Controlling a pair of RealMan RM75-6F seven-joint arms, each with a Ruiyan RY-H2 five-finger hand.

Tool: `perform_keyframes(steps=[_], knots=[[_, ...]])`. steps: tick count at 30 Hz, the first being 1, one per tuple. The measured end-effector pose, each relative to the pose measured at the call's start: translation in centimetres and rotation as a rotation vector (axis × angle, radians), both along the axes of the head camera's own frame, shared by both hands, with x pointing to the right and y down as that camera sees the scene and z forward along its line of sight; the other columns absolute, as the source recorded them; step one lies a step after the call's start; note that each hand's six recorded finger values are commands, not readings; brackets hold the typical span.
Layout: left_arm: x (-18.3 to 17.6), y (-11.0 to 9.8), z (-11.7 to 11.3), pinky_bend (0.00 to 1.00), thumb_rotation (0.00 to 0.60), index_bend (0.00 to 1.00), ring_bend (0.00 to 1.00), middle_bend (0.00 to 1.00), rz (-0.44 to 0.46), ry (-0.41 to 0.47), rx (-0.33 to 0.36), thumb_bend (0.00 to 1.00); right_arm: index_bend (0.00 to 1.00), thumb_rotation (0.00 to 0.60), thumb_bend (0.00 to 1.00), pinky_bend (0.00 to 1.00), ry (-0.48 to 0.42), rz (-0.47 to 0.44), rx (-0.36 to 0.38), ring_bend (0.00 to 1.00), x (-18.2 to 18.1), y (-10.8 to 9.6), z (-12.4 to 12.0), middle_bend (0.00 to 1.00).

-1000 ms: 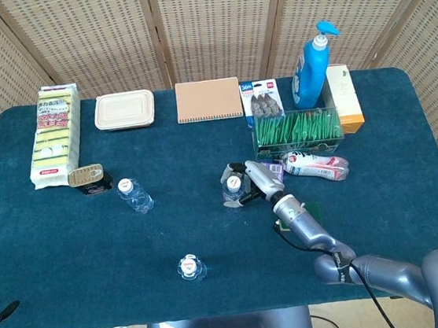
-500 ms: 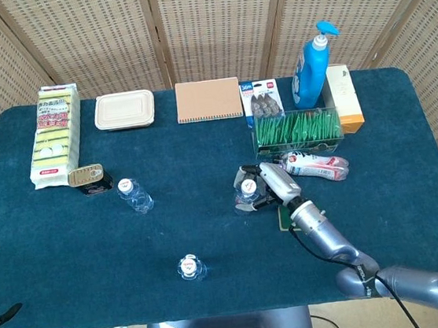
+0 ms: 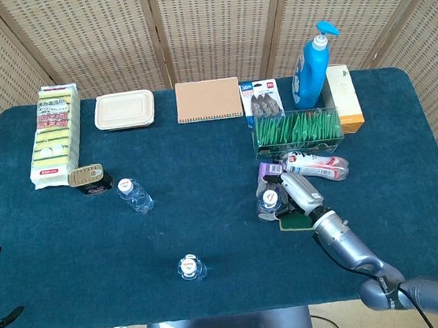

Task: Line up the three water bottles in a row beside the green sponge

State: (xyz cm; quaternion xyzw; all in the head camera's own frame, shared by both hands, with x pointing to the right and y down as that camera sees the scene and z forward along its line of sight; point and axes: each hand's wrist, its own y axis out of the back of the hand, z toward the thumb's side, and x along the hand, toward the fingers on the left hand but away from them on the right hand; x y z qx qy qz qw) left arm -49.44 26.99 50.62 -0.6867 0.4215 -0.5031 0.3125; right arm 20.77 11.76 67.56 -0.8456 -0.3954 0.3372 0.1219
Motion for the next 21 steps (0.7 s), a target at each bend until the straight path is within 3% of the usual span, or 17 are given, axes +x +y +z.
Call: perform_keyframes(steps=[10, 15, 21], knots=[[-0.1, 0.0, -0.1, 0.0, 0.6, 0.0, 0.0, 0.0, -0.001, 0.006, 0.002, 0.07, 0.53, 0.6, 0.29, 0.7, 0.035, -0.026, -0.001, 0.54, 0.8, 1.0, 0.3, 0.62], [-0.2, 0.0, -0.1, 0.0, 0.6, 0.0, 0.0, 0.0, -0.002, 0.007, 0.001, 0.07, 0.36, 0.6, 0.22, 0.64, 0.046, -0.053, 0.005, 0.38, 1.0, 1.5, 0.4, 0.44], [-0.1, 0.0, -0.1, 0.0, 0.6, 0.0, 0.0, 0.0, -0.001, 0.009, 0.002, 0.07, 0.22, 0.6, 0.15, 0.51, 0.075, -0.095, -0.009, 0.19, 1.7, 2.1, 0.2, 0.24]])
